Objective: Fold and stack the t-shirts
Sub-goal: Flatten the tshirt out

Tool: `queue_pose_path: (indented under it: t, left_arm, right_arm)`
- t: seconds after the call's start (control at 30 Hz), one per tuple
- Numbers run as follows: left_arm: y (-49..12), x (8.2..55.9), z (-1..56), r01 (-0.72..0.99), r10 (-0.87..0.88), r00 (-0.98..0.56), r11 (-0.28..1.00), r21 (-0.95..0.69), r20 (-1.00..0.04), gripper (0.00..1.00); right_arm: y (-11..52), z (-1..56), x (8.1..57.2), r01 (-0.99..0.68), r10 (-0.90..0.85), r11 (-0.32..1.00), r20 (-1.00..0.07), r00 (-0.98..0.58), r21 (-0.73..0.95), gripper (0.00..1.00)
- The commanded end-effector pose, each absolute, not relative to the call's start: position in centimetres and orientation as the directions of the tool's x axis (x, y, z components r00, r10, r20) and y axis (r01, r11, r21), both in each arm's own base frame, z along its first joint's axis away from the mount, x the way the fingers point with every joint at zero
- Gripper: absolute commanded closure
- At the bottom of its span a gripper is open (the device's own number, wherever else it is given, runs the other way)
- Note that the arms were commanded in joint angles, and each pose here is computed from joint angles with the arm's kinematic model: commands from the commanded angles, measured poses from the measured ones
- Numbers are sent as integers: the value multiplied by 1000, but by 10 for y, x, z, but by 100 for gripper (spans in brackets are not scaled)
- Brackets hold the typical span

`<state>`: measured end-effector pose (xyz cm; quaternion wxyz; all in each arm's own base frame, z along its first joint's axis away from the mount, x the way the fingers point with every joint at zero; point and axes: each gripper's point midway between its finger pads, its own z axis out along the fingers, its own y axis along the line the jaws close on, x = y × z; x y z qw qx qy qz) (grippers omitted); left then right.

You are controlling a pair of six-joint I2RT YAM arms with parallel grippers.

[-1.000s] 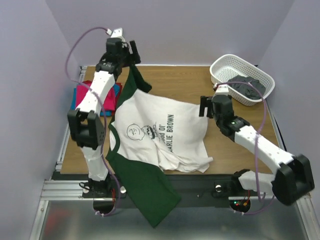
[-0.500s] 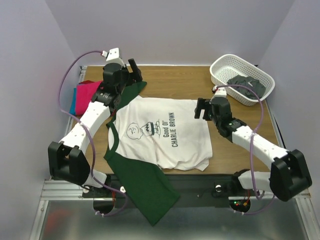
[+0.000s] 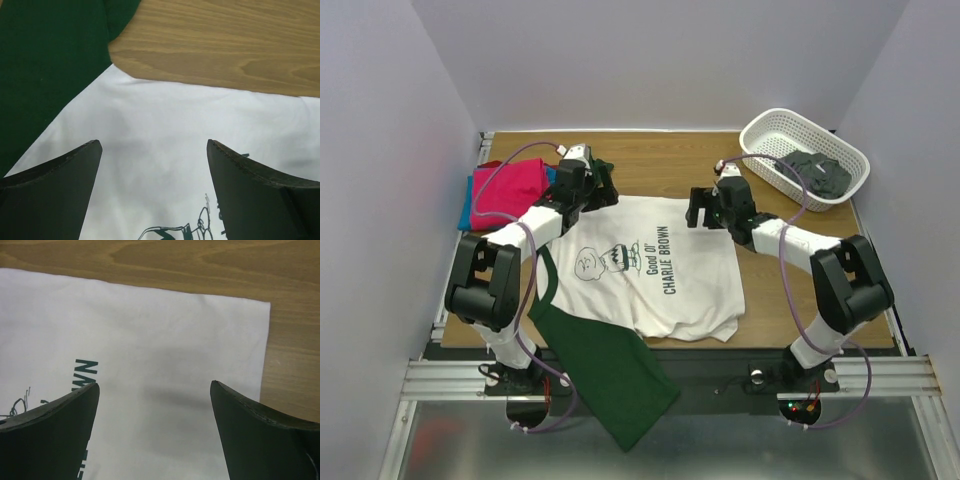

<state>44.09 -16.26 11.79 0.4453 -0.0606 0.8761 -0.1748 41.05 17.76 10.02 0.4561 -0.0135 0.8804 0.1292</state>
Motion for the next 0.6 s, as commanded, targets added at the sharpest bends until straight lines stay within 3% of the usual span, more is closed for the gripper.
queue_pose_path:
  t: [0.0,0.57]
  left_arm:
    - [-180,452,143,135,-289,-527,900,-414,-799,2]
    - [-230,456,81,222,-216,-644,865,-449,-734,2]
  right_arm:
    - [191,89,424,-174,112,947,-789,-604,269,2]
    - [137,4,440,36,115,989,-617,-778,140,2]
